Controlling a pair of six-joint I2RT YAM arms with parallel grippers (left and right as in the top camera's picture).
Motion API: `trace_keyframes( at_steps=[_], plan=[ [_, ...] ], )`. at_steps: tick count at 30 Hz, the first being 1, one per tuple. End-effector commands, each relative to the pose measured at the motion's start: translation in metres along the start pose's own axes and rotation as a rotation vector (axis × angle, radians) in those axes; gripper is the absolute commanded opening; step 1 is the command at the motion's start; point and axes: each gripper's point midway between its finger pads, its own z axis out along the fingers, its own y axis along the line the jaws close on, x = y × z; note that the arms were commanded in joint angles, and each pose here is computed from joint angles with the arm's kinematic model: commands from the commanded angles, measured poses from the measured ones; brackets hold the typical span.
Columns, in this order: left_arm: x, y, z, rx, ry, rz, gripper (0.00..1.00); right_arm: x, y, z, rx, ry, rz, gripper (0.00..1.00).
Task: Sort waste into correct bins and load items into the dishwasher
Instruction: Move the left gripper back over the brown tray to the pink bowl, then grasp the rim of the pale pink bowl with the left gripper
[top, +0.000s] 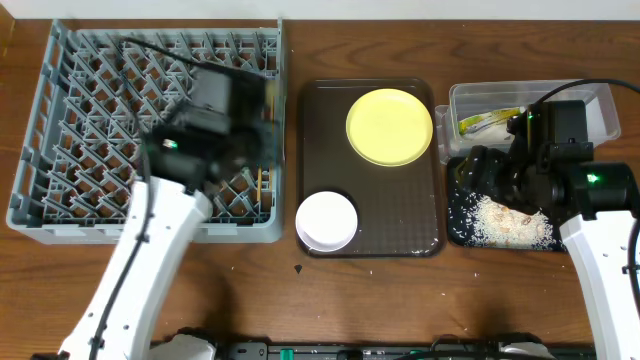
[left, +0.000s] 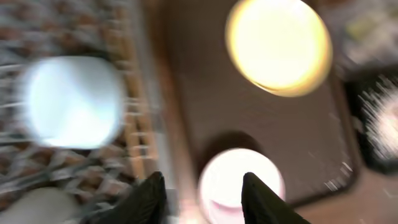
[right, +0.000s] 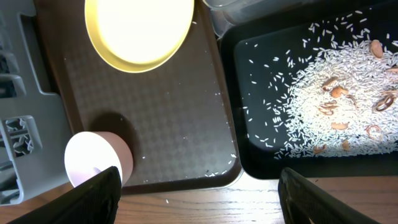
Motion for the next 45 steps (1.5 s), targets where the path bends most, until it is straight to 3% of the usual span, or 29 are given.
trace_keyframes(
  at_steps=[1, 3, 5, 9, 13, 26, 30, 35, 37, 45],
  plan=[
    [0.047, -0.041, 0.040, 0.053, 0.171, 0.026, 0.34, 0.000, -0.001, 0.001, -0.002, 0.003, 0.016, 0.79],
    [0.067, -0.051, 0.060, 0.043, 0.231, 0.022, 0.24, 0.001, -0.001, 0.001, -0.001, 0.006, 0.017, 0.79],
    [0.082, -0.056, 0.081, 0.016, 0.272, 0.001, 0.19, 0.002, -0.002, 0.001, 0.001, 0.010, 0.018, 0.79],
    [0.111, -0.081, 0.127, 0.051, 0.371, 0.031, 0.29, 0.002, -0.002, 0.001, 0.001, 0.010, 0.017, 0.80],
    [0.144, -0.095, 0.157, 0.008, 0.461, 0.079, 0.29, 0.002, -0.002, 0.001, 0.002, 0.012, 0.018, 0.80],
    [0.145, -0.164, 0.155, 0.195, 0.406, 0.150, 0.27, -0.001, -0.001, 0.004, -0.001, 0.006, 0.017, 0.80],
    [0.125, -0.148, 0.132, 0.111, 0.378, 0.152, 0.30, -0.001, -0.001, 0.005, 0.000, 0.009, 0.017, 0.80],
    [0.099, -0.093, 0.109, -0.121, 0.303, 0.141, 0.47, -0.001, -0.001, 0.005, 0.000, 0.009, 0.017, 0.80],
    [0.102, -0.068, 0.109, -0.194, 0.335, 0.120, 0.49, -0.001, -0.001, 0.005, 0.000, 0.009, 0.017, 0.80],
    [0.130, -0.022, 0.154, -0.262, 0.446, 0.029, 0.50, -0.001, -0.001, 0.005, 0.000, 0.009, 0.018, 0.80]
  ],
)
